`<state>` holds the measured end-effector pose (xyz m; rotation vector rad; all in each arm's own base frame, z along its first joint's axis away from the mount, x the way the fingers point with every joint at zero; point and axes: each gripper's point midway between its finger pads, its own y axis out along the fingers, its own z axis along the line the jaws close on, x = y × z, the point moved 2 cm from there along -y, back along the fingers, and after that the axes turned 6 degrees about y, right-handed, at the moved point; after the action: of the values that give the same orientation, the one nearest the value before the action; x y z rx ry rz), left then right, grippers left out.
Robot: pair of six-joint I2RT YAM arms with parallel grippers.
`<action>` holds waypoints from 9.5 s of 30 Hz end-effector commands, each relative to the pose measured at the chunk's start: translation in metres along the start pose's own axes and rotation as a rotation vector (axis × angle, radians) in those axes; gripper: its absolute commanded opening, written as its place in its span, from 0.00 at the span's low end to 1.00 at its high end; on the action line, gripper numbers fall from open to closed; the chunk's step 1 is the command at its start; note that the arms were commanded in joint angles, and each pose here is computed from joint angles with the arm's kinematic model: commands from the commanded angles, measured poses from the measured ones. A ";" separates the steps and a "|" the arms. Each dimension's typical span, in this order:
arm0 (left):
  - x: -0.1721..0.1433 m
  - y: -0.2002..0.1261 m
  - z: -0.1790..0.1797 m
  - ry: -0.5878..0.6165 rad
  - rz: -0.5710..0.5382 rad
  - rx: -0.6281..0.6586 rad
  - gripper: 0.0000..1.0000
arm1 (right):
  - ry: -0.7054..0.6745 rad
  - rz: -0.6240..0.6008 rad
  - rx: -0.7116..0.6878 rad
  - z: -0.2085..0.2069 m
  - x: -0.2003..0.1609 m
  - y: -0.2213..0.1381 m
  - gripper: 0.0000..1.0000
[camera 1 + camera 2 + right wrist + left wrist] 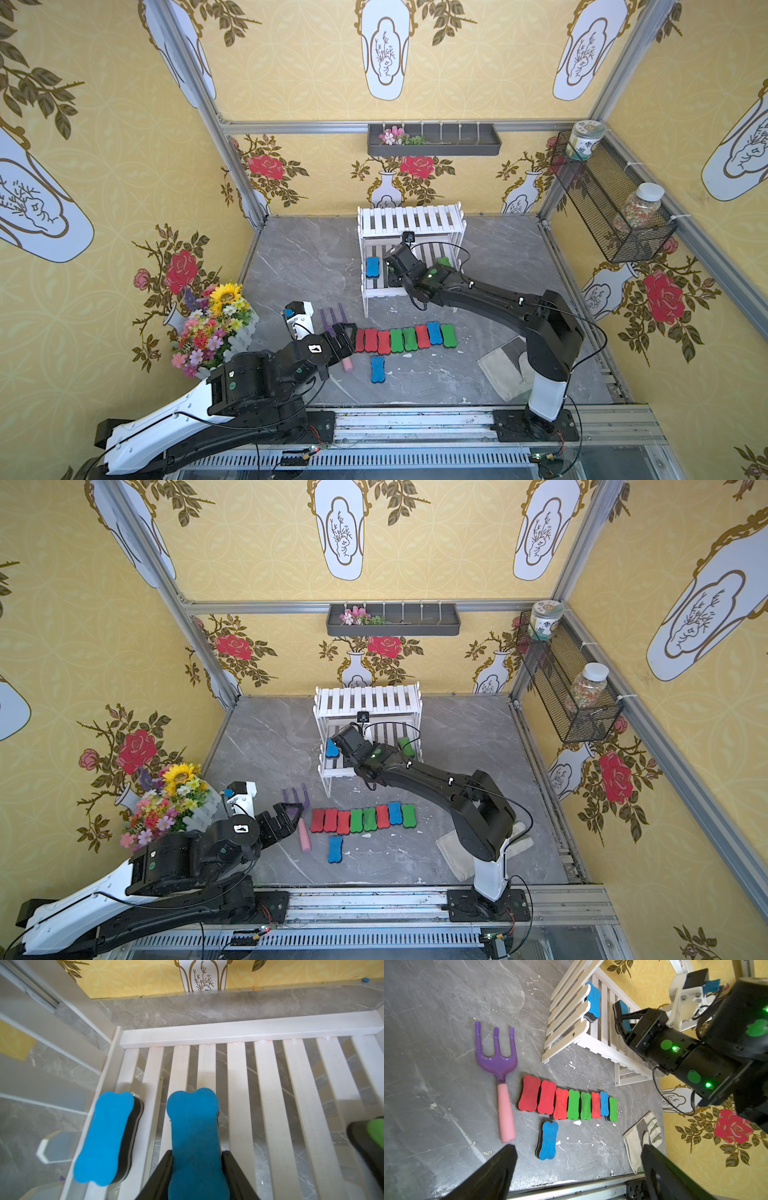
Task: Remove the whiteboard erasers from the shelf
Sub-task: Pick up the whiteboard eraser from the shelf, then place the whiteboard eraser at the center of the board, then adjust the whiteboard eraser at the center of the board, then adjust the whiteboard eraser at the shelf, then pick up the whiteboard eraser from the shelf.
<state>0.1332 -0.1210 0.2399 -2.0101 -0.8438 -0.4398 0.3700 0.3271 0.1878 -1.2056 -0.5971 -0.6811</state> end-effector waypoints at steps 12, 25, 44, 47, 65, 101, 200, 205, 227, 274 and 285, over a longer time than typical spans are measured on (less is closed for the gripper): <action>0.003 -0.005 0.013 -0.023 -0.020 0.018 1.00 | -0.094 0.125 0.165 0.004 -0.117 -0.129 0.38; 0.001 0.004 -0.005 0.002 -0.008 0.015 0.99 | -0.283 0.273 0.007 -0.017 -0.255 -0.139 0.38; 0.001 -0.003 0.002 -0.029 0.006 0.019 0.99 | -0.307 0.342 -0.053 -0.005 -0.280 -0.095 0.57; 0.001 -0.003 0.003 -0.029 0.002 0.021 1.00 | -0.302 0.327 -0.024 -0.004 -0.273 -0.101 0.60; 0.004 -0.005 0.004 -0.029 -0.012 0.011 1.00 | -0.333 0.437 -0.115 -0.059 -0.293 -0.117 0.35; 0.014 0.057 -0.119 0.272 -0.038 -0.099 0.99 | 0.006 -0.020 -0.041 -0.078 -0.155 -0.180 0.55; 0.017 0.058 -0.056 0.143 -0.026 -0.063 1.00 | 0.186 -0.218 -0.208 -0.083 0.012 -0.070 0.63; -0.008 0.089 -0.030 0.149 0.043 0.016 0.99 | 0.198 -0.220 -0.257 -0.090 0.010 -0.065 0.63; -0.014 0.092 -0.008 0.104 0.071 0.027 1.00 | 0.253 -0.212 -0.375 -0.113 0.019 -0.024 0.66; -0.018 0.080 -0.001 0.072 0.100 0.028 0.99 | 0.097 -0.214 -0.040 -0.078 0.029 -0.014 0.31; -0.012 0.071 0.003 0.050 0.079 0.054 0.99 | 0.013 -0.120 0.251 -0.043 -0.015 -0.089 0.30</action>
<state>0.1755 -0.1551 0.1876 -1.9878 -0.7175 -0.4289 0.3225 0.2580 0.2200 -0.9726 -0.6941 -0.7732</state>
